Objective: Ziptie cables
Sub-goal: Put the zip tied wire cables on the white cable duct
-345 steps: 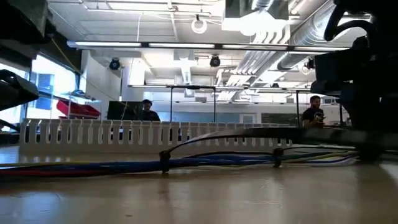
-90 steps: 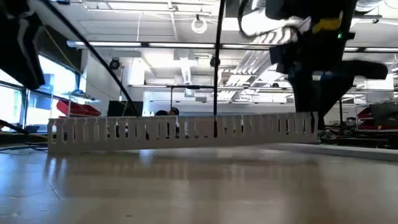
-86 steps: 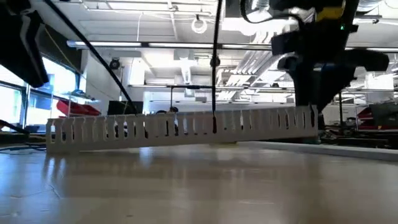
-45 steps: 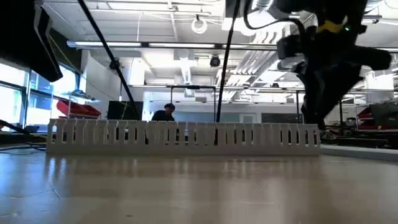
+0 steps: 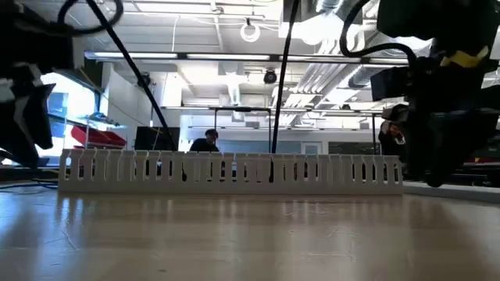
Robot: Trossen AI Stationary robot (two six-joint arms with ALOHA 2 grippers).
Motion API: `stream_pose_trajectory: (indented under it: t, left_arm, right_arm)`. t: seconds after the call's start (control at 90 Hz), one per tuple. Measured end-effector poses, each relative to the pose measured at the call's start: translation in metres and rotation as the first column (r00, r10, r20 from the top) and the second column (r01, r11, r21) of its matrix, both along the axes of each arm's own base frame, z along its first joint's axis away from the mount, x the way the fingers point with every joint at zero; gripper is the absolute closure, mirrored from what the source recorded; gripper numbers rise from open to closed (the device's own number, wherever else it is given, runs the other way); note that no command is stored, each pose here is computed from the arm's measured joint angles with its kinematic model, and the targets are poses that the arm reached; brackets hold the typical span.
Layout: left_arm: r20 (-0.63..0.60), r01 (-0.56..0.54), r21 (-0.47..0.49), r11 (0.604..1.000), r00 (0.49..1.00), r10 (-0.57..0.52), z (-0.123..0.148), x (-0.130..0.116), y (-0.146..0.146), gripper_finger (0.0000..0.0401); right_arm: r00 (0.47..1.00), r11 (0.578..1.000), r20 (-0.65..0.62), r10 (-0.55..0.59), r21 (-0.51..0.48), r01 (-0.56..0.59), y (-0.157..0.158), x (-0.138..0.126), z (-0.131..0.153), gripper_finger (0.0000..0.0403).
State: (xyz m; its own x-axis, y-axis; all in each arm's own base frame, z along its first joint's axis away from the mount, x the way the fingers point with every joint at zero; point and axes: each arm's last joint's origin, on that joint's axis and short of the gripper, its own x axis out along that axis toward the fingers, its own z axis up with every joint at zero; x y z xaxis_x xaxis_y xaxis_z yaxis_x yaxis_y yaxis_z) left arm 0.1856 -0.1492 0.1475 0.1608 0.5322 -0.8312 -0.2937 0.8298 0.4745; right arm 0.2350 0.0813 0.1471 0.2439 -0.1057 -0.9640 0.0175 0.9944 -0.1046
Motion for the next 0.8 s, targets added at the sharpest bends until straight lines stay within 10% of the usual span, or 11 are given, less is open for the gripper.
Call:
stream_pose_trajectory:
  t: [0.344, 0.8]
  left_arm:
    - [0.014, -0.075, -0.033, 0.997, 0.997, 0.075, -0.029, 0.000, 0.028, 0.0226]
    - [0.060, -0.029, -0.028, 0.999, 0.998, 0.031, -0.032, 0.006, 0.029, 0.0389]
  right_arm:
    - [0.999, 1.000, 0.051, 0.003, 0.017, -0.004, 0.002, 0.005, 0.001, 0.0248]
    - [0.978, 0.999, 0.201, 0.045, 0.018, -0.050, 0.006, 0.018, 0.006, 0.0342]
